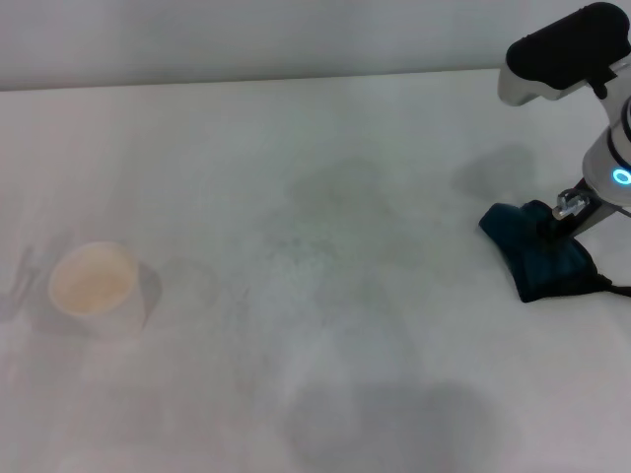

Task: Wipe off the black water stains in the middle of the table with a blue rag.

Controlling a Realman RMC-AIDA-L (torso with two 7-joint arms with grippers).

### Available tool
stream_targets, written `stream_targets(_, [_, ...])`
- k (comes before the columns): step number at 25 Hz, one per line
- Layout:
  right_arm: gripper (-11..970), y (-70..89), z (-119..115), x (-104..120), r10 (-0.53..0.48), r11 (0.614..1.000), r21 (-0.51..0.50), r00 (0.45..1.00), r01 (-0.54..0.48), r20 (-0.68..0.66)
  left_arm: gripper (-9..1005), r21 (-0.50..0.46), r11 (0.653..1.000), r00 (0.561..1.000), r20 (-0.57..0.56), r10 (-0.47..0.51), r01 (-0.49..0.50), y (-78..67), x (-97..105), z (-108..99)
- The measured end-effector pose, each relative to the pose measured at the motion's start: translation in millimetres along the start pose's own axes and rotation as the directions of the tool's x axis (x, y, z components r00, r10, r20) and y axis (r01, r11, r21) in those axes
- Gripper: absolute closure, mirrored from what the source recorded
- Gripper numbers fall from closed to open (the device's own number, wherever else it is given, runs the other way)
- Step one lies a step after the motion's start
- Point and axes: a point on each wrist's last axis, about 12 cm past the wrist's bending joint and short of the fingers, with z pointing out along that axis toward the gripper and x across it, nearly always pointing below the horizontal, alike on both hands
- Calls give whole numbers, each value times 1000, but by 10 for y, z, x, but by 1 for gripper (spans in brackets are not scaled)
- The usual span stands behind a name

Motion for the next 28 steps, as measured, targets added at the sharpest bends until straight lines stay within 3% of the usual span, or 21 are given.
stream_targets(7, [876,-63,-15,47,19,1000,-17,1000,-19,9,108,3,1000,1000,4,4,-4,6,-8,20])
stream_targets(10, [770,-120,-45,50,29,999,-26,999,-28,33,108,5,1000,1000,6,9,-9,14,-14,37])
stream_targets(13, [664,-230,-108,30,65,997,-48,993,-60,98,108,6,1000,1000,8,10,-10,15,-17,46])
stream_targets(16, [663,-437,-161,34,137,988,-100,972,-120,193,108,9,1000,1000,10,10,-10,12,-22,62])
stream_targets(23, [662,-936,-119,221,314,933,-302,850,-194,424,108,10,1000,1000,-6,9,-9,4,-6,90])
stream_targets(28, [661,-1144,47,414,403,889,-429,722,-162,562,108,8,1000,999,-31,9,-9,6,23,95])
